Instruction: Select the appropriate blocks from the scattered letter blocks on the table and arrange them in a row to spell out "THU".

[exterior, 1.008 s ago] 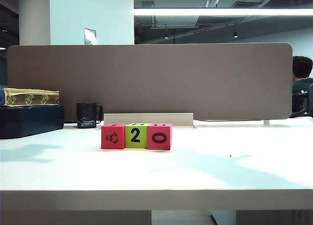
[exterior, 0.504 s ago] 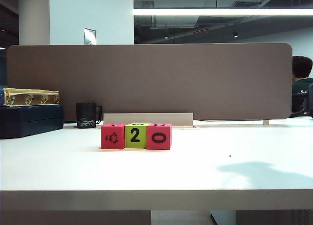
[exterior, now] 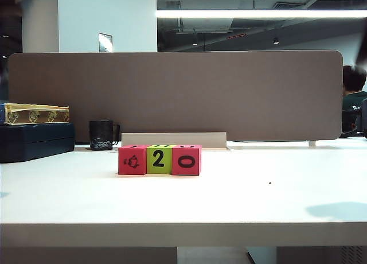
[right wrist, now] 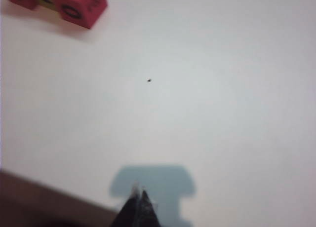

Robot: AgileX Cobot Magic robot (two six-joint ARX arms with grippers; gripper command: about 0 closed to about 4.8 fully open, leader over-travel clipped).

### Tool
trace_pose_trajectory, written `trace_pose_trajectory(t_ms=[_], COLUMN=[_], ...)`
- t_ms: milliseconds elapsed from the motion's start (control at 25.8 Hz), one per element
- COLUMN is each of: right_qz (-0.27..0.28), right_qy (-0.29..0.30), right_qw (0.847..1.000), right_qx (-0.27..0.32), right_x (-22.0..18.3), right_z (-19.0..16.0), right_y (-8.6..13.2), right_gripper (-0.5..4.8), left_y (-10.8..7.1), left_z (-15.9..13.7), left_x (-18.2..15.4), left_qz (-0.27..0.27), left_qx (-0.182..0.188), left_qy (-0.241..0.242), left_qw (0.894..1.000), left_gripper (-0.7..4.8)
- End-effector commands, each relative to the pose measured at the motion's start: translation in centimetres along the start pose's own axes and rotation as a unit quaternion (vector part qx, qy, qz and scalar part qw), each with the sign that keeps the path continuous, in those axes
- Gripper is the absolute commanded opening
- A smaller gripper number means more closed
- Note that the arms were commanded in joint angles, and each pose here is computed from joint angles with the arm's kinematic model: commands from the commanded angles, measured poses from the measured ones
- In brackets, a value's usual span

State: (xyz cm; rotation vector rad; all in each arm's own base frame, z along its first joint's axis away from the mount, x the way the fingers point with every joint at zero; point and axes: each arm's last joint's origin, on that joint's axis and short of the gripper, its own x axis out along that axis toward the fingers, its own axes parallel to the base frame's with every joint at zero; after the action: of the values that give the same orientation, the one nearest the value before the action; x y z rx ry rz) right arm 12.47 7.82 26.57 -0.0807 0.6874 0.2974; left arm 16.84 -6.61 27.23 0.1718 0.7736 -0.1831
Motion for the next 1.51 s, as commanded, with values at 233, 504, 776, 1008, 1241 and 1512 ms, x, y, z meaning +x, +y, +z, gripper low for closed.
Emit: trace_pose_trajectory(t_ms=[233,504,776,1008,1241,1512], right_qz=[-0.031,-0.033,-0.025,-0.025,-0.025,-0.024], right_qy=[-0.036,-0.053,-0.052,-0.052,-0.052,-0.051], right_qw=[0.999,0.998,0.998,0.998,0.998,0.998], right_qx=[0.006,0.01,0.01,0.01,0.01,0.009], right_x=[4.2,4.5,4.5,4.5,4.5,4.5], right_z=[-4.8,-5.0,-5.0,-5.0,-5.0,-5.0], right_y=[-0.3,-0.3,-0.3,-0.3,-0.3,-0.3], right_gripper=[-0.08,-0.08,-0.08,-0.08,-0.08,-0.08], left_y=[-0.4,-0.2,-0.2,-0.2,0.3,4.0], left_z=[-3.7,-3.9,-3.9,-3.9,-3.7,-8.2], left_x=[4.4,4.9,4.9,4.9,4.8,2.8], left_qz=[0.02,0.076,0.075,0.075,0.146,0.15], left_qx=[-0.006,-0.009,-0.01,-0.01,0.014,-0.119], left_qy=[-0.056,-0.096,-0.096,-0.096,-0.119,-0.322], left_qw=[0.998,0.992,0.993,0.993,0.982,0.927], left_gripper=[-0.06,-0.05,-0.06,-0.05,-0.05,-0.05])
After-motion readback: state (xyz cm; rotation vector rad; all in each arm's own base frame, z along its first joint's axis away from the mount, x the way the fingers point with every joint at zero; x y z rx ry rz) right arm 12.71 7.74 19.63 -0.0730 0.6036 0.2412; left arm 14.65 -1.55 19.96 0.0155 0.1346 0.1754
